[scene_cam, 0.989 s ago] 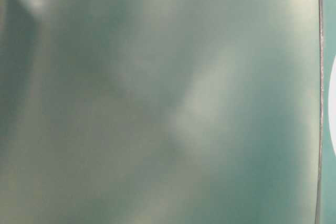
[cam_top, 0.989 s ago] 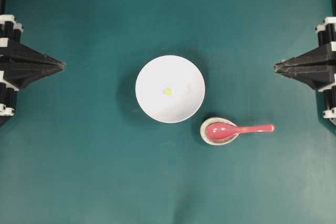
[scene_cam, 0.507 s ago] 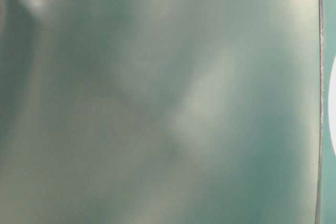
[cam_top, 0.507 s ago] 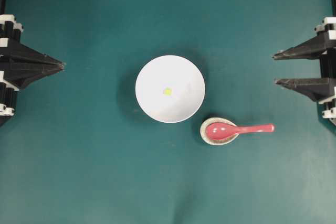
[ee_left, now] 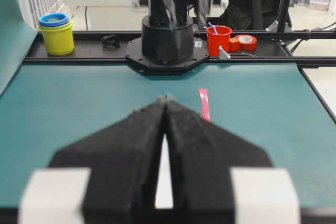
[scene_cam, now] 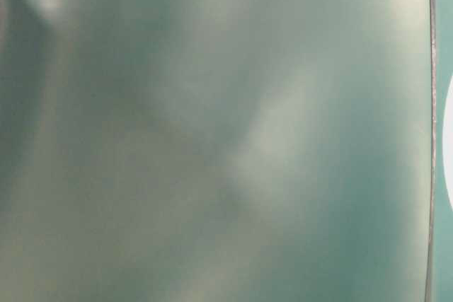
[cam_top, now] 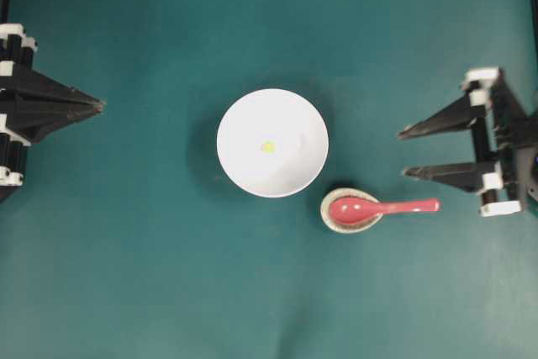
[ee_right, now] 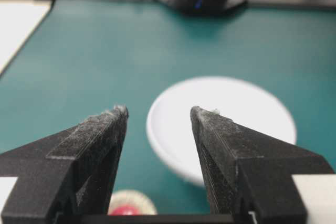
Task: Scoop the yellow hexagonal prism block from the bowl with a spoon using the right arm.
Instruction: 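Move the right gripper left toward the pink spoon handle, then close the right gripper on the pink spoon handle, then lift the spoon and carry it up over the white bowl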
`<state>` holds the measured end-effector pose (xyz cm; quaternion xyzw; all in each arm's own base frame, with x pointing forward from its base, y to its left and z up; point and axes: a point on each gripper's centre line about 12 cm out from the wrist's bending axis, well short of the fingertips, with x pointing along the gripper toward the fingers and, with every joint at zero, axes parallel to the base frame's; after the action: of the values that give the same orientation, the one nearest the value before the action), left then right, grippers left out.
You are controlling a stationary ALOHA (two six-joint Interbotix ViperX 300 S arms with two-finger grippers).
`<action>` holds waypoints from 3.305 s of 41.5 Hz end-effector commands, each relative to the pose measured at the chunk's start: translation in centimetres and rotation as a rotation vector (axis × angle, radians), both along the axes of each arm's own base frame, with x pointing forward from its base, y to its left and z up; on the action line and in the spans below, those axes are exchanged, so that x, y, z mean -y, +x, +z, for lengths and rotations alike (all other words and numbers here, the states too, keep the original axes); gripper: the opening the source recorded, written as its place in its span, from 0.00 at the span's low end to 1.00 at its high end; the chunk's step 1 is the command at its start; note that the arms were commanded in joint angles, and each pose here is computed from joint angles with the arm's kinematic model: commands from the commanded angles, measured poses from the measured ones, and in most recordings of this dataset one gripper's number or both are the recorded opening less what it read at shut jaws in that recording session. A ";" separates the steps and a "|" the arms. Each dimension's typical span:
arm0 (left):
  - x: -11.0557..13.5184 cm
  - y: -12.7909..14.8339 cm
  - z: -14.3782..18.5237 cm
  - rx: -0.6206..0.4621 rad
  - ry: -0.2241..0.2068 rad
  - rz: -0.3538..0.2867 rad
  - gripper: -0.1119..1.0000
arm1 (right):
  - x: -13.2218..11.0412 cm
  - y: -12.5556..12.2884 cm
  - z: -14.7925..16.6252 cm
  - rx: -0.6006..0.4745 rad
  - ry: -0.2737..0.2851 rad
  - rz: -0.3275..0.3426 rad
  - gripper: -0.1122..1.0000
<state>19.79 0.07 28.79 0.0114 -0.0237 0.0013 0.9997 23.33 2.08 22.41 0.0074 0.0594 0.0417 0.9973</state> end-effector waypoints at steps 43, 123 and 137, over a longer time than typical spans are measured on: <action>0.0 0.3 0.8 0.015 0.006 0.001 0.10 | -4.2 -0.5 -10.8 -0.114 0.088 -0.025 0.61; 0.0 0.3 0.9 0.014 0.005 0.001 0.10 | -4.2 -1.1 -14.5 -0.218 0.036 -0.065 0.32; 0.0 0.2 1.0 0.020 0.003 0.001 0.10 | -4.0 -0.6 -12.2 -0.117 0.076 -0.075 0.32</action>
<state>19.78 0.05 28.77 0.0121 -0.0207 0.0006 0.9997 22.43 6.19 8.97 0.0387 0.1427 0.0084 0.9890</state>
